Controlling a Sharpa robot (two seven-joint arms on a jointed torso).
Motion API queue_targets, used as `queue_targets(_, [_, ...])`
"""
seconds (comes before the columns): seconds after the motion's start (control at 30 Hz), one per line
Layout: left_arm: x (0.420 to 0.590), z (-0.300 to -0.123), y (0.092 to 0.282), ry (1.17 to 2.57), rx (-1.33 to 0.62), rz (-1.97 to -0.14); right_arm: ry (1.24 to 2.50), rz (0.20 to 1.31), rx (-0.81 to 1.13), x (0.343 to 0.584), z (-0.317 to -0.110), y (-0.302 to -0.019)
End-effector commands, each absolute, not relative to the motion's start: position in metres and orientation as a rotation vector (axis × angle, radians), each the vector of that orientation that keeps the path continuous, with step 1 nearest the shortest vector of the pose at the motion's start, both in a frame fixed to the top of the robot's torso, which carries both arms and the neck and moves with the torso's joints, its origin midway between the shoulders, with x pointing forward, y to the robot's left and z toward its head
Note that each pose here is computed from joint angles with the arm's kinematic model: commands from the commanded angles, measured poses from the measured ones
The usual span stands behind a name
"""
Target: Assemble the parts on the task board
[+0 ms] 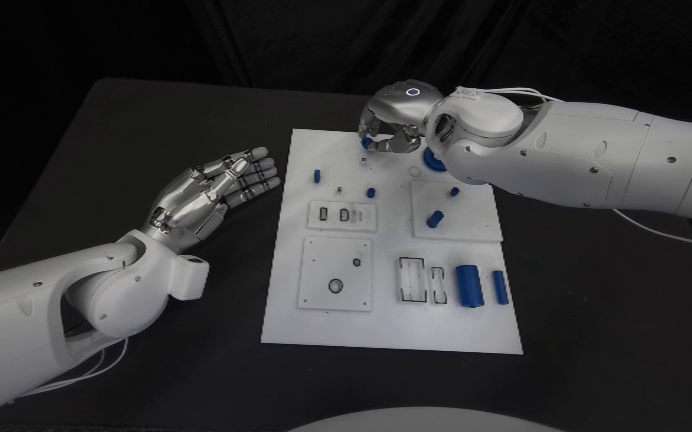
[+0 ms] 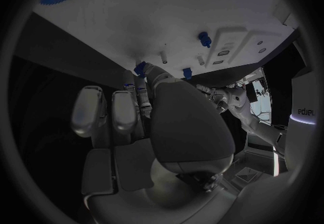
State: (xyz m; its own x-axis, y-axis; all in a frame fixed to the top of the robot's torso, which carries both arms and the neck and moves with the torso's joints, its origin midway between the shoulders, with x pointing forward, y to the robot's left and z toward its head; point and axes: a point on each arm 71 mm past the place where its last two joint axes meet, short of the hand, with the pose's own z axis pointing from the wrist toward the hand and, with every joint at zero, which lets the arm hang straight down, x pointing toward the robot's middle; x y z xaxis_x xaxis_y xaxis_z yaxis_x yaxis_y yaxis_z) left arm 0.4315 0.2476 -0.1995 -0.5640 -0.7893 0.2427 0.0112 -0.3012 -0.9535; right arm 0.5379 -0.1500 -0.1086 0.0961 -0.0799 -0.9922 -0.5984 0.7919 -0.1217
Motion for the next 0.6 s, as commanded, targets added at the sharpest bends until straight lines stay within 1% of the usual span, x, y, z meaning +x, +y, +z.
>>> queue_targets(0.03, [0.4301, -0.1853, 0.2517, 1.172, -0.9, -2.031, 1.478, 0.385, -0.577, 0.5393, -0.1117, -0.1526])
queue_targets(0.33, [0.4304, -0.1859, 0.2521, 1.174, -0.901, -2.029, 1.502, 0.362, -0.57, 0.5405, -0.1134, -0.1562])
queue_targets(0.6, [0.4308, -0.1866, 0.2525, 1.177, -0.902, -2.027, 1.493, 0.361, -0.561, 0.5408, -0.1131, -0.1597])
